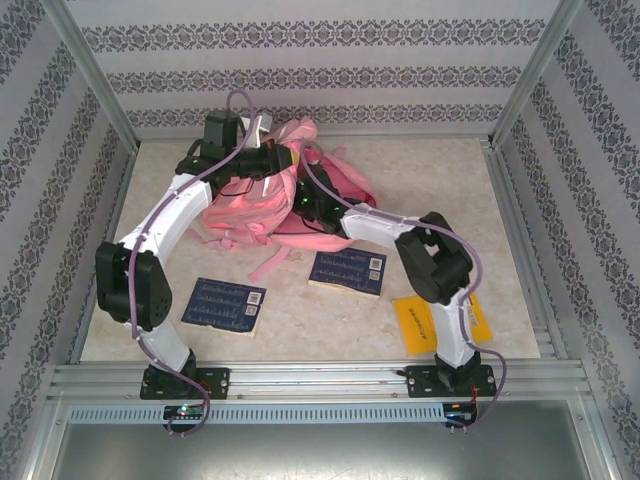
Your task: Pack the student bag
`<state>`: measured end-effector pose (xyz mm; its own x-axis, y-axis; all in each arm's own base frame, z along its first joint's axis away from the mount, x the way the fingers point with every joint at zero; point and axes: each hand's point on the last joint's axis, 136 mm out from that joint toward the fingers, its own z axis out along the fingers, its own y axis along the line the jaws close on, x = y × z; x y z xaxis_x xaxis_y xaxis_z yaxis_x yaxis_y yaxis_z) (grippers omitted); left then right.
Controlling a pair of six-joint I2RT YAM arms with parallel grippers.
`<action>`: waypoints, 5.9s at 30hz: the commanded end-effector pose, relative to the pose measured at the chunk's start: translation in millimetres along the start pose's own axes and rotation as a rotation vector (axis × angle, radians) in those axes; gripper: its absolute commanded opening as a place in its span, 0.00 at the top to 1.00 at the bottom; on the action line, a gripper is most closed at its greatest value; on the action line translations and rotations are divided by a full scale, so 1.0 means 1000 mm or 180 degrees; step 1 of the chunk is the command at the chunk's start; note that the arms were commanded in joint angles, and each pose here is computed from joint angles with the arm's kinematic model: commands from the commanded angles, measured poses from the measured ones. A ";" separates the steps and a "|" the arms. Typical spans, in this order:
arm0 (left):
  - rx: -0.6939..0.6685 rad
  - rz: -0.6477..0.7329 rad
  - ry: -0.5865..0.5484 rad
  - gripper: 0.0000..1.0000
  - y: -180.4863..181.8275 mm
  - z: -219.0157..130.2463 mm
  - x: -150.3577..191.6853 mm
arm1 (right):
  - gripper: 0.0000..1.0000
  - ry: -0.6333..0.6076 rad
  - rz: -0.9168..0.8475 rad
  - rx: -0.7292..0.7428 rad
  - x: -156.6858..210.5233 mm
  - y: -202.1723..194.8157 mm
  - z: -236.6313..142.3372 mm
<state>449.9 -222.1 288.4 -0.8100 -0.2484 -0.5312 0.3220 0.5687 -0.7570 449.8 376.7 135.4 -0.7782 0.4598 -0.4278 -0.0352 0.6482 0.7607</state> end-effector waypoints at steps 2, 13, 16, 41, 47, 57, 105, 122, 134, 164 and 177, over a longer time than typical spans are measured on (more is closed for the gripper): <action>0.0100 0.0144 -0.0148 0.99 -0.005 0.005 -0.016 | 0.02 -0.0427 -0.0204 -0.0111 -0.032 0.009 -0.052; 0.0096 0.0123 -0.0058 0.34 -0.016 0.005 0.005 | 0.03 -0.1003 -0.0457 0.0798 -0.058 -0.062 -0.189; 0.0078 0.0127 -0.0040 0.33 -0.024 -0.003 0.018 | 0.06 -0.1110 -0.0425 0.0960 -0.052 -0.090 -0.224; -0.3092 -0.1410 0.0250 0.32 0.167 -0.174 0.277 | 0.45 0.0982 -0.2137 0.0670 0.125 -0.069 -0.189; -0.2872 -0.1568 0.0456 0.32 0.187 -0.143 0.302 | 0.47 0.1011 -0.2077 0.0683 0.130 -0.078 -0.189; -0.2222 -0.1399 0.1155 0.32 0.156 -0.083 0.337 | 0.46 0.1008 -0.1954 0.0703 0.136 -0.097 -0.191; -0.1756 -0.1969 0.0415 0.43 0.158 -0.094 0.325 | 0.66 0.2769 -0.2096 0.0104 0.259 -0.083 -0.132; -0.1533 -0.1400 0.0633 0.48 0.119 -0.071 0.292 | 0.62 0.2399 -0.1903 0.0432 0.227 -0.101 -0.115; -0.1775 -0.1325 0.0729 0.48 0.142 -0.063 0.300 | 0.49 0.2216 -0.1543 0.0582 0.213 -0.113 -0.126; -0.1696 -0.1402 0.0743 0.62 0.161 -0.068 0.331 | 0.63 0.2327 -0.0997 0.0197 0.213 -0.085 -0.103; -0.1612 -0.1515 0.0800 0.81 0.166 -0.060 0.341 | 0.54 0.2712 -0.0769 -0.0259 0.234 -0.069 -0.098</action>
<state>206.6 -155.4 15.5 -0.8980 -0.4308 -0.0893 -0.3132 0.7685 -0.5579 215.3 338.0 24.1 -0.9683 -0.2437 -0.0550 -0.2246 0.7529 0.6186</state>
